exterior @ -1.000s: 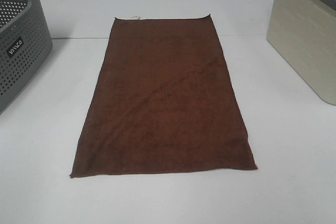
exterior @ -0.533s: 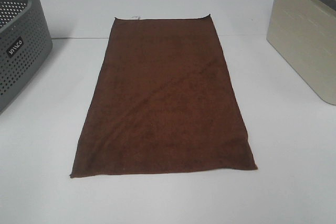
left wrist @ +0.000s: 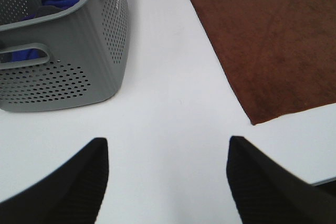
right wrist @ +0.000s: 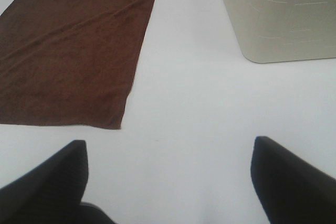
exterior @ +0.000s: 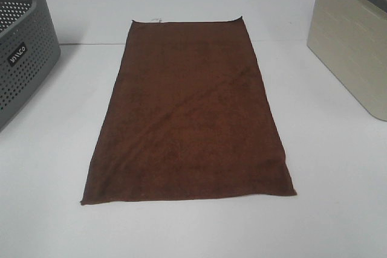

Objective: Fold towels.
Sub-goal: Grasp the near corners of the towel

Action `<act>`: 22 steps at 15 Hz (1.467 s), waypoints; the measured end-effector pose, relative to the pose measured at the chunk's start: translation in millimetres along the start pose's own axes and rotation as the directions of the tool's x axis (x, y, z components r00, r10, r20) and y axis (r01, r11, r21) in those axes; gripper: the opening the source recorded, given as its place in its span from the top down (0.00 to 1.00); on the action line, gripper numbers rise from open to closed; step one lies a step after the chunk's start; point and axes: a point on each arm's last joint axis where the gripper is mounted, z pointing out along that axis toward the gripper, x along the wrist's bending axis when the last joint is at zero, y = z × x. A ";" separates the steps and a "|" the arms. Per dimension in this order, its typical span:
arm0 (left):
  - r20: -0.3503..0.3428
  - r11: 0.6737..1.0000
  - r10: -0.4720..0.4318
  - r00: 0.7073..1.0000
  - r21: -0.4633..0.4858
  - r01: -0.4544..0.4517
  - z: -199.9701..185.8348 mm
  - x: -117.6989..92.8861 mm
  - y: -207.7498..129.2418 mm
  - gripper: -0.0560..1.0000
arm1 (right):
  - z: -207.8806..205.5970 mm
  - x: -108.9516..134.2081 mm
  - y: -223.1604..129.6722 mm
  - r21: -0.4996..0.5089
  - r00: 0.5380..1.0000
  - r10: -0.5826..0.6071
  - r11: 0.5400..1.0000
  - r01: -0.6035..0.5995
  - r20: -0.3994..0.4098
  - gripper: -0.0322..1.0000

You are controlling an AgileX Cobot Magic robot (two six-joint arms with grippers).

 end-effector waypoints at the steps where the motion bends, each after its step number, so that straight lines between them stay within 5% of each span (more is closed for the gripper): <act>1: 0.000 1.000 0.000 1.000 0.000 0.000 0.0 0.0 0.0 0.36 | 0.0 0.0 0.0 0.000 1.000 0.000 1.000 0.000 0.000 0.20; 22: 0.000 1.000 0.000 1.000 0.000 0.000 0.0 0.0 0.0 0.36 | 0.0 0.0 0.0 0.000 1.000 0.000 1.000 0.000 0.000 0.20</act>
